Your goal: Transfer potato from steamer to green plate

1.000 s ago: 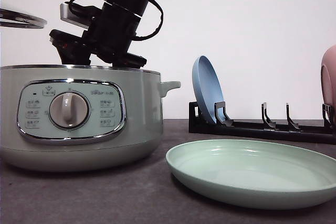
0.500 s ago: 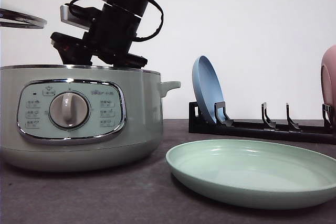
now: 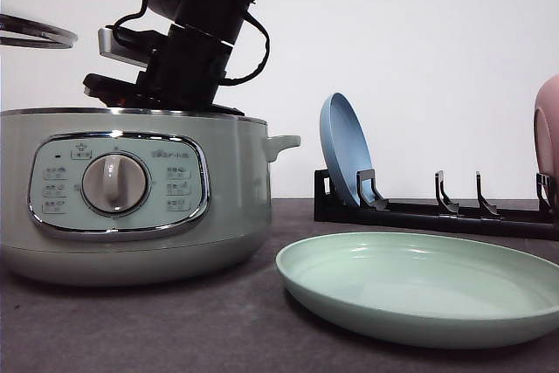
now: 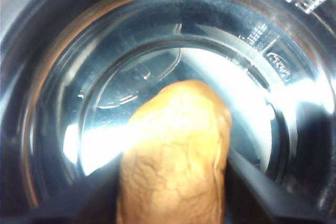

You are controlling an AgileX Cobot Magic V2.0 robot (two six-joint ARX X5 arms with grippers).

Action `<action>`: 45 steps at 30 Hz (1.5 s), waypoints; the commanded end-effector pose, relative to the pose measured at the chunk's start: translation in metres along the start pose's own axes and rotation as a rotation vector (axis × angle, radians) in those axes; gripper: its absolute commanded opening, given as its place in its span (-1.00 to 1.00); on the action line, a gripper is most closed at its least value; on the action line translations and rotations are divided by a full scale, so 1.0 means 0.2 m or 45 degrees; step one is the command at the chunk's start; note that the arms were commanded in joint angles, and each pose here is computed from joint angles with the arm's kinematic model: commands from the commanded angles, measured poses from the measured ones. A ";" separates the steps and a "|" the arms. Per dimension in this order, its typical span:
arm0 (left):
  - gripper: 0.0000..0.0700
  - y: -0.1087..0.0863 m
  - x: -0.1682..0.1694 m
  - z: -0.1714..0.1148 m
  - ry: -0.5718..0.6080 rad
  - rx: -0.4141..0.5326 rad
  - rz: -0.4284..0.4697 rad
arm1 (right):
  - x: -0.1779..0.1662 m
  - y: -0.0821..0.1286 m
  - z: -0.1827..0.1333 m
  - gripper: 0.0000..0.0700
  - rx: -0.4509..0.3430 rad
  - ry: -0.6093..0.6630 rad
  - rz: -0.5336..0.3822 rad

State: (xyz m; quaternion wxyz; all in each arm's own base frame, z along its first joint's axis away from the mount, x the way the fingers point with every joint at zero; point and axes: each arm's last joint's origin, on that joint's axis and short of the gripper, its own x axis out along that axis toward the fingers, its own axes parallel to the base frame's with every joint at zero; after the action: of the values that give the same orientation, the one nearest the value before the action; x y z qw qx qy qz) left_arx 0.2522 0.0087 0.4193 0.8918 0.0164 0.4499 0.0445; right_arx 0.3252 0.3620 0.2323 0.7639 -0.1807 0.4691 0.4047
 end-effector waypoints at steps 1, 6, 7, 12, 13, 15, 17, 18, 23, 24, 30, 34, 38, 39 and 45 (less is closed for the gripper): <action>-1.00 0.01 -0.05 0.03 -0.082 -0.002 0.006 | 0.03 0.02 0.02 -0.53 -0.019 -0.008 0.010; -0.99 0.01 -0.05 0.03 -0.084 -0.002 0.005 | -0.07 0.02 0.05 -0.53 -0.019 -0.066 0.004; -0.99 0.01 -0.05 0.03 -0.084 -0.002 0.005 | -0.11 0.02 0.06 -0.53 -0.020 -0.087 0.002; -0.99 0.00 -0.05 0.03 -0.085 -0.001 -0.004 | -0.35 0.02 0.09 -0.53 -0.033 -0.201 -0.010; -0.99 0.00 -0.05 0.03 -0.086 -0.001 -0.018 | -0.41 0.02 0.09 -0.53 -0.035 -0.220 -0.014; -0.99 0.00 -0.05 0.03 -0.087 0.000 -0.044 | -0.52 0.02 0.09 -0.53 -0.037 -0.255 -0.021; -0.99 0.00 -0.05 0.03 -0.087 0.001 -0.061 | -0.65 0.02 0.07 -0.53 -0.040 -0.289 -0.033; -0.99 0.00 -0.05 0.03 -0.087 0.001 -0.070 | -0.72 0.01 0.06 -0.53 -0.043 -0.305 -0.041; -0.99 -0.03 -0.05 0.03 -0.088 0.019 -0.096 | -1.01 -0.01 -0.02 -0.53 -0.016 -0.355 -0.070; -0.99 -0.04 -0.05 0.03 -0.087 0.024 -0.101 | -1.06 -0.01 -0.04 -0.53 -0.007 -0.358 -0.077; -0.99 -0.11 -0.06 0.03 -0.091 0.079 -0.199 | -1.23 -0.06 -0.18 -0.53 0.055 -0.302 -0.112; -0.99 -0.16 -0.07 0.02 -0.093 0.122 -0.239 | -1.22 -0.09 -0.31 -0.53 0.087 -0.281 -0.128; -0.99 -0.23 -0.08 0.01 -0.095 0.171 -0.280 | -1.17 -0.10 -0.48 -0.53 0.107 -0.275 -0.137; -0.99 -0.24 -0.08 0.01 -0.096 0.184 -0.290 | -1.15 -0.09 -0.53 -0.53 0.112 -0.271 -0.138; -0.99 -0.33 -0.10 0.00 -0.099 0.261 -0.352 | -1.03 -0.10 -0.78 -0.53 0.232 -0.246 -0.133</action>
State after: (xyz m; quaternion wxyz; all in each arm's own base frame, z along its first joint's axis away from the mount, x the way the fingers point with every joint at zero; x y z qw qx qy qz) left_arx 0.2458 -0.0579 0.4193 0.8859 0.0481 0.4462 -0.1175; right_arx 0.2032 0.1533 0.3378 0.8393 -0.1105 0.4080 0.3420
